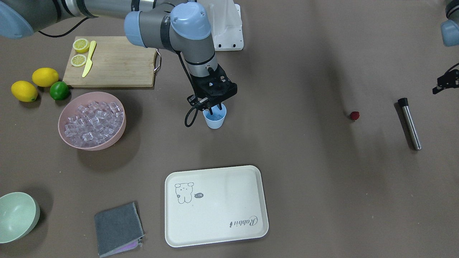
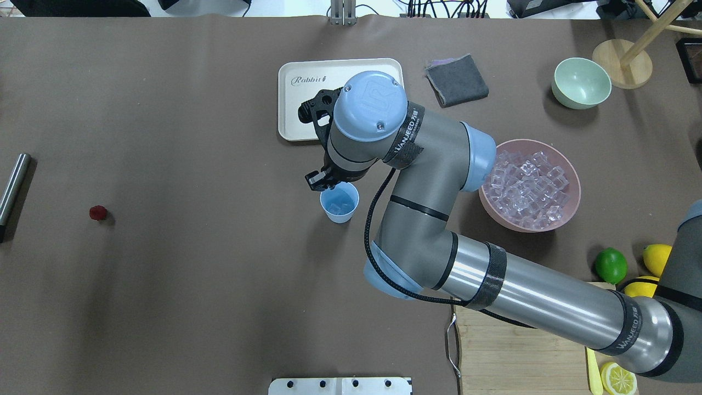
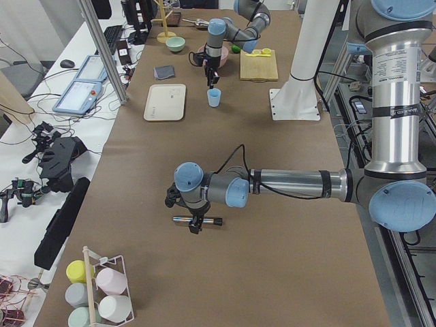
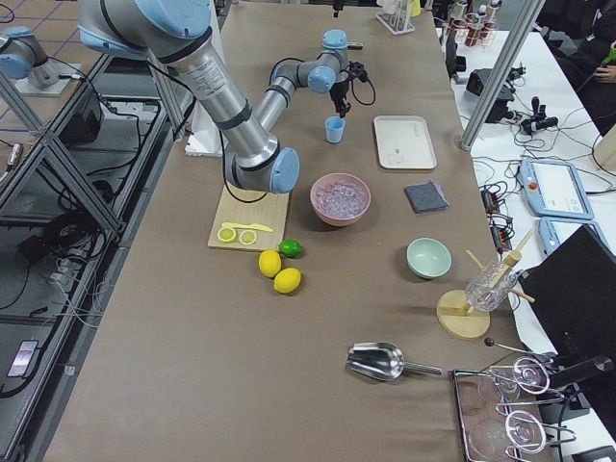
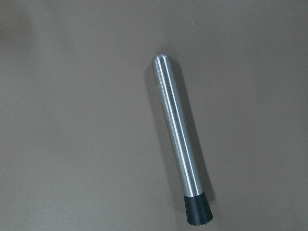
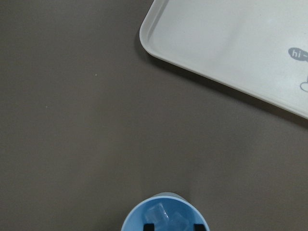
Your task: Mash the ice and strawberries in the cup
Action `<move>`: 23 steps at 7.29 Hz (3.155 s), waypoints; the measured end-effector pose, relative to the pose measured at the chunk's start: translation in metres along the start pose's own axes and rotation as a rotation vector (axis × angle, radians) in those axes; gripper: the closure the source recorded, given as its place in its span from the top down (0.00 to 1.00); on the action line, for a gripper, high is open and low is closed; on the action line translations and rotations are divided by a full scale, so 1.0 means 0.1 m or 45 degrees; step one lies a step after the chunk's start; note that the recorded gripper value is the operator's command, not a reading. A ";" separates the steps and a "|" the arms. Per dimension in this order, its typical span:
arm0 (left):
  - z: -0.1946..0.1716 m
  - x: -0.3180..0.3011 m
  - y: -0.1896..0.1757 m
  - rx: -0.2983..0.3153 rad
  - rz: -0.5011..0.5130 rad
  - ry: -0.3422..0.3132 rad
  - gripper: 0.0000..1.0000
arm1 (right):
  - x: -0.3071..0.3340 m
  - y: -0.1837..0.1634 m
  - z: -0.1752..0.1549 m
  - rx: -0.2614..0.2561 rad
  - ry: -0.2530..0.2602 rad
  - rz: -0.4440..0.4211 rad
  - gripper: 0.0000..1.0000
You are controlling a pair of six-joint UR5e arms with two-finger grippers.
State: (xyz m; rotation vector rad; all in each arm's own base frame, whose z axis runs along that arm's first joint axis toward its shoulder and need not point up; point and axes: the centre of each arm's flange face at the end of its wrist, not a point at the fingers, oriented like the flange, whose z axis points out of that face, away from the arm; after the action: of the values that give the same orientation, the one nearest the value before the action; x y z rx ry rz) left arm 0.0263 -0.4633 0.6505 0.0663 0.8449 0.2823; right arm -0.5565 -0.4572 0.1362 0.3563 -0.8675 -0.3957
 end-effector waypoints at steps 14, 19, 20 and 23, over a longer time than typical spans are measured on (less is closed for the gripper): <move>0.00 0.01 -0.01 0.001 0.004 0.000 0.98 | 3.22 0.99 -0.37 -0.406 0.062 0.409 0.72; 0.00 0.01 -0.04 0.001 0.004 0.000 0.98 | 3.21 1.22 -0.10 -0.529 0.100 0.445 0.64; 0.00 0.01 -0.04 0.001 0.004 0.000 0.98 | 3.24 1.30 -0.04 -0.548 0.102 0.444 0.64; -0.01 0.01 -0.04 0.003 0.005 0.000 0.98 | 3.12 1.38 0.08 -0.580 0.091 0.427 0.52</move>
State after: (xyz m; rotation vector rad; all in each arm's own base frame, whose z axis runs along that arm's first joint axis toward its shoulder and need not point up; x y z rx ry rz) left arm 0.0276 -0.4665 0.6485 0.0700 0.8452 0.2851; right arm -0.3549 -0.4854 0.4097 -0.1946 -0.7254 -0.2557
